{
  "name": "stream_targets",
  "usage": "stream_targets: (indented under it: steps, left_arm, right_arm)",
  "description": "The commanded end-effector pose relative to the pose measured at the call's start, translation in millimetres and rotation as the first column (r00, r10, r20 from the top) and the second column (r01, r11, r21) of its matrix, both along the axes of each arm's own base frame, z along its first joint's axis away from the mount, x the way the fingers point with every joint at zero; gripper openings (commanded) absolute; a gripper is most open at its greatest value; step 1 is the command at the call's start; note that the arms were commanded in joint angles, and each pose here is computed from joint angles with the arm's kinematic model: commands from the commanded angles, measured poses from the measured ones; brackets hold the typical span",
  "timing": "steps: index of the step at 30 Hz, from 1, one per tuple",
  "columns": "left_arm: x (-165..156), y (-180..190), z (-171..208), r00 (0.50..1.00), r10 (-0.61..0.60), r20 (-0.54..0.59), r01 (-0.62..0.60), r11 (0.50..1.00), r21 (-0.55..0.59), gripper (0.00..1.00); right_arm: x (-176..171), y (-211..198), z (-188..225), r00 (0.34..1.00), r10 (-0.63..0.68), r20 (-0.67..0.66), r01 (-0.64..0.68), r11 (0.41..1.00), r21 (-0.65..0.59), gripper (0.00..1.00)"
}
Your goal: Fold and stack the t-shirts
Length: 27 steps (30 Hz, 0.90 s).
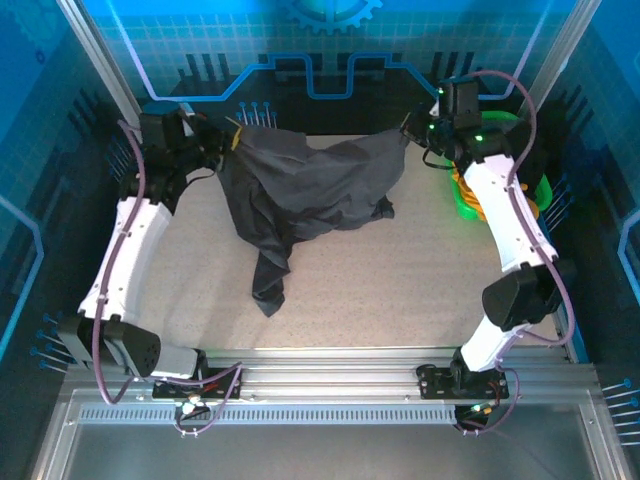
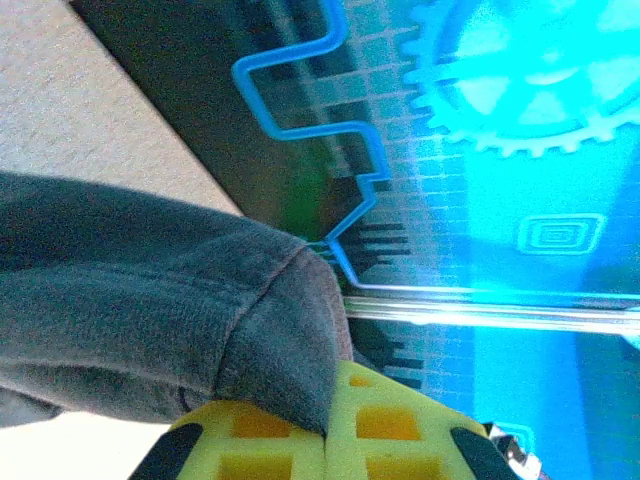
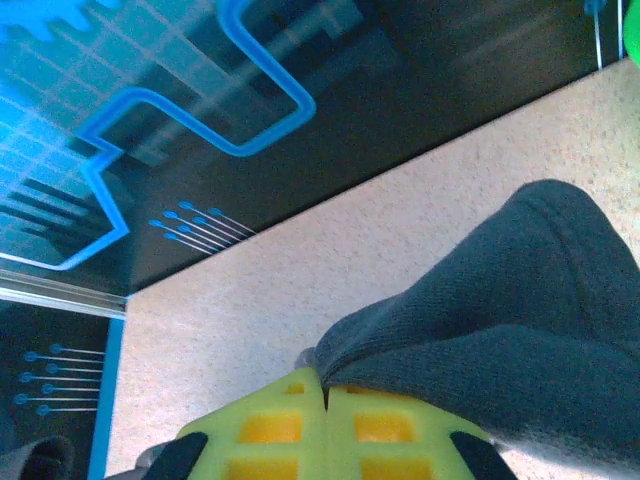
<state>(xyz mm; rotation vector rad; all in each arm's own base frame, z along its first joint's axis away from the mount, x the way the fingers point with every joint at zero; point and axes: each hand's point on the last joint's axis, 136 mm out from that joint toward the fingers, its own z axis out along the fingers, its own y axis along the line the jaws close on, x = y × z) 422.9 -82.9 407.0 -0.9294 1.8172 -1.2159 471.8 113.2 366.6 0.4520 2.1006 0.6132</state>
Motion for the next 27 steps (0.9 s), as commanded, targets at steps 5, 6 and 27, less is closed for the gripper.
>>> stream_targets:
  steps: [5, 6, 27]
  left_arm:
    - [-62.2, 31.7, 150.0, 0.886, 0.114, 0.45, -0.152, 0.987, 0.048, 0.0]
    - [-72.4, 36.8, 161.9, 0.861, 0.137, 0.49, -0.184, 0.982, 0.049, 0.0]
    - [89.4, 61.3, 126.6, 0.9, 0.192, 0.392, -0.278, 0.945, 0.175, 0.0]
  right_arm:
    - [-62.5, -24.2, 133.1, 0.907, -0.028, 0.42, 0.02, 1.0, 0.022, 0.0]
    - [-72.6, -26.5, 142.1, 0.889, -0.031, 0.457, 0.02, 0.999, 0.027, 0.0]
    - [32.6, -44.4, 99.6, 0.92, -0.107, 0.378, 0.106, 0.994, 0.023, 0.0]
